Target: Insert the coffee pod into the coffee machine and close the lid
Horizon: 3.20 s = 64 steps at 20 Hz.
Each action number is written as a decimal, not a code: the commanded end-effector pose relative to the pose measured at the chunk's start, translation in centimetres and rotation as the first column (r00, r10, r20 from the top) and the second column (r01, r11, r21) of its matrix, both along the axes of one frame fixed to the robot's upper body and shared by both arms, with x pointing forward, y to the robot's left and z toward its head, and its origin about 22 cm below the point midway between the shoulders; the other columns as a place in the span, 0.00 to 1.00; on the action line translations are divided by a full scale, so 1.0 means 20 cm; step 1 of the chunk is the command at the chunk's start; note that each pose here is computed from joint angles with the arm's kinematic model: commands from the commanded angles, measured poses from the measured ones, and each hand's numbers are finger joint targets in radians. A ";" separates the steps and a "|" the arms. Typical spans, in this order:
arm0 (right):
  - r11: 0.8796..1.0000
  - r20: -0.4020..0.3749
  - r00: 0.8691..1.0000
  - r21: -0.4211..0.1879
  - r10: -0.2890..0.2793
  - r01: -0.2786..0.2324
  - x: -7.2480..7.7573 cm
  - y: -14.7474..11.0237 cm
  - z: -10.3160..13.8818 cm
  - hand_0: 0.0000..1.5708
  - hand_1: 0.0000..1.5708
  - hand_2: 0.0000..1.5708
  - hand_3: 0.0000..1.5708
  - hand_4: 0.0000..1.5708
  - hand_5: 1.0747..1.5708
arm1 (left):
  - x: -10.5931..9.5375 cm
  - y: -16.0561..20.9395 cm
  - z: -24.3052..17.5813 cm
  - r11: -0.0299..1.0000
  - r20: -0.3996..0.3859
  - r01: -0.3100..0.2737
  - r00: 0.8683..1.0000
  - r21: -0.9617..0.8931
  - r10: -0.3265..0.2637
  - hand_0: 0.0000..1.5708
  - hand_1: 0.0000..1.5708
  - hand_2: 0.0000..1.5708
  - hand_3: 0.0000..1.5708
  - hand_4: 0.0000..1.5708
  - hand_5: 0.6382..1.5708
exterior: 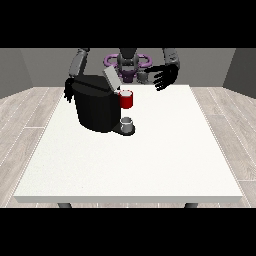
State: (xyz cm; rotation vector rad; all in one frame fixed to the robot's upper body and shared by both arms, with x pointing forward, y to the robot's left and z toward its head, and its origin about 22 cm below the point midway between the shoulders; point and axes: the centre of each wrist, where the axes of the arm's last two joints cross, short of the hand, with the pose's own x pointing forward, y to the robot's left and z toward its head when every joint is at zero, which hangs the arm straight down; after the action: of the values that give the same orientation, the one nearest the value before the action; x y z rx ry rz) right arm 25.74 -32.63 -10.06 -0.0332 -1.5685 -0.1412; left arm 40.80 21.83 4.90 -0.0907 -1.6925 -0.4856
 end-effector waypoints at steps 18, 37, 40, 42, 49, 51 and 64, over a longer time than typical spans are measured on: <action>0.929 0.060 0.930 -0.100 0.363 -0.356 -0.08 0.73 0.34 0.00 0.00 0.00 0.00 0.13 1.00 | -1.01 0.59 -0.92 0.949 -0.476 -0.302 0.851 -0.092 0.224 0.00 0.00 0.00 0.00 0.18 1.00; 0.938 0.279 0.926 -0.304 0.255 -0.167 0.15 0.82 0.80 0.00 0.00 0.00 0.00 0.13 1.00 | -0.85 0.41 -0.70 0.967 -0.146 -0.116 0.986 -0.229 0.083 0.00 0.00 0.00 0.00 0.13 1.00; 0.940 0.278 0.939 -0.324 0.202 -0.107 0.23 0.83 0.79 0.00 0.00 0.00 0.00 0.14 1.00 | -0.82 0.32 -0.63 0.966 -0.115 -0.087 0.992 -0.242 0.061 0.00 0.00 0.00 0.00 0.23 1.00; 0.941 0.287 0.932 -0.313 0.223 -0.128 0.26 0.88 0.84 0.00 0.00 0.00 0.00 0.22 1.00 | -0.79 0.46 -0.60 0.972 -0.098 -0.104 0.992 -0.209 0.085 0.00 0.00 0.00 0.00 0.24 1.00; 0.953 0.277 0.952 -0.300 0.129 -0.042 0.46 0.75 0.98 0.00 0.00 0.00 0.00 0.25 1.00 | -0.78 0.27 -0.59 0.964 -0.041 -0.065 0.998 -0.259 0.056 0.00 0.00 0.00 0.00 0.19 1.00; 0.941 0.247 0.961 -0.338 0.124 -0.034 0.37 0.62 0.71 0.00 0.00 0.00 0.00 0.23 1.00 | -0.85 0.34 -0.56 0.963 -0.089 -0.075 0.995 -0.261 0.053 0.00 0.00 0.00 0.00 0.21 1.00; 0.950 0.250 0.961 -0.312 0.118 -0.036 0.56 0.67 0.78 0.00 0.00 0.00 0.00 0.28 1.00 | -0.79 0.31 -0.59 0.968 -0.061 -0.066 0.997 -0.242 0.053 0.00 0.00 0.00 0.00 0.25 1.00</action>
State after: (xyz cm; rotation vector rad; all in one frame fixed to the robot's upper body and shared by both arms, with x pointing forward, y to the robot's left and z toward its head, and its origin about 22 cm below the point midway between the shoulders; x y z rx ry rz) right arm 37.13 -19.88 6.91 -0.2091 -1.9094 0.1449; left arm 25.79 29.29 -5.58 -0.2283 -1.7282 -0.2453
